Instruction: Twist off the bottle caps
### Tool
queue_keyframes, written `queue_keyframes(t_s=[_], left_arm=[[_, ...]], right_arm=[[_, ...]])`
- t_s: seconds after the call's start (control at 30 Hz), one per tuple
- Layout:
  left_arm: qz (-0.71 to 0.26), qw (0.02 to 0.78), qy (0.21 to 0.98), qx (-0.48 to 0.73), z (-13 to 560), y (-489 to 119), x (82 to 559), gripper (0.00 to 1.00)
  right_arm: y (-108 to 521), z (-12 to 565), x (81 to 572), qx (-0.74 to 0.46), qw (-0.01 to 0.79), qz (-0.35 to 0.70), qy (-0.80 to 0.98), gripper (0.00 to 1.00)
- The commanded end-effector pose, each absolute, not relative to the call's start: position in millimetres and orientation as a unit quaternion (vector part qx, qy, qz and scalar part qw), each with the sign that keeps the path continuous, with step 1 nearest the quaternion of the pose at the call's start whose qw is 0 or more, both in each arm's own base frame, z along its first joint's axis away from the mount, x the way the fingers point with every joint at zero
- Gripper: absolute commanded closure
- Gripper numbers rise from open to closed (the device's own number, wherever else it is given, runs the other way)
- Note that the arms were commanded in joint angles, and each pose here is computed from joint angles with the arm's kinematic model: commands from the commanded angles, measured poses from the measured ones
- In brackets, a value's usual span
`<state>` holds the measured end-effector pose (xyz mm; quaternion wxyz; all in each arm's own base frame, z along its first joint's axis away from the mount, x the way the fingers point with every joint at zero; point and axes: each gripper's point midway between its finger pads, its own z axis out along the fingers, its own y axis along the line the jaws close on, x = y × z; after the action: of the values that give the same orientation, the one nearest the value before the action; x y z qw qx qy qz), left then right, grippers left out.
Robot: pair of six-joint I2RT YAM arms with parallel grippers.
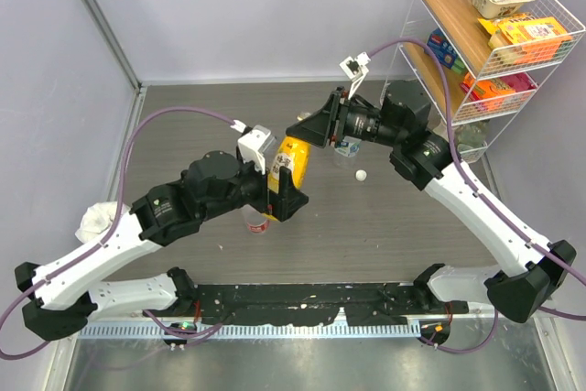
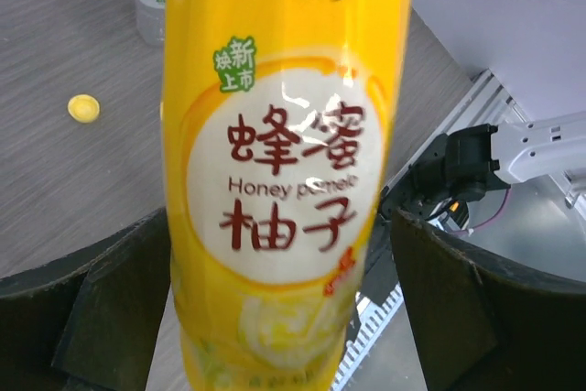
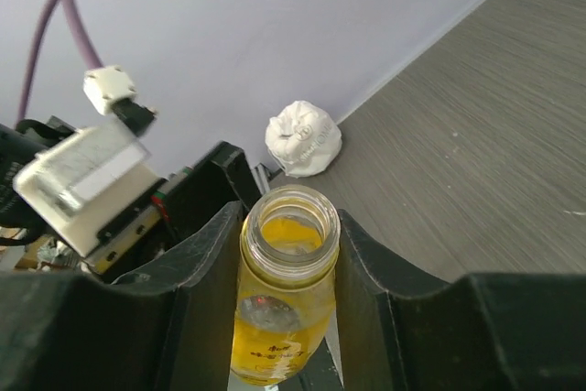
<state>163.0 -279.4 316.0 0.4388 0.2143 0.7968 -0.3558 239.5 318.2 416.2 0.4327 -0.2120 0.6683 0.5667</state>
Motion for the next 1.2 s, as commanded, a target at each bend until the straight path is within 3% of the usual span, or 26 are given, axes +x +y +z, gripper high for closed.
queue_keyframes(t_s=[0.0, 0.3, 0.53, 0.9, 1.17], left_arm=[[-0.377, 0.482, 0.768, 0.189, 351, -273, 168, 0.0], [-0.337, 0.511, 0.773, 0.168, 356, -249, 176, 0.0], [-0.328, 0.524, 0.771, 0.155, 353, -240, 179, 0.0], [-0.314, 0.497, 0.789, 0.178, 335, -256, 182, 0.0], [-0.312, 0.489, 0.793, 0.188, 328, -261, 182, 0.0]], right_arm=[[304, 422, 244, -0.225, 0.482, 0.525, 0.665, 0.98], [273, 362, 286, -0.188, 0.525, 0.378, 0.739, 0.99], [230, 313, 325, -0.116, 0.57, 0.203, 0.788, 0.98], [180, 283, 333, -0.027, 0.667, 0.06, 0.742, 0.98], [164, 277, 323, 0.03, 0.705, 0.051, 0.707, 0.98]])
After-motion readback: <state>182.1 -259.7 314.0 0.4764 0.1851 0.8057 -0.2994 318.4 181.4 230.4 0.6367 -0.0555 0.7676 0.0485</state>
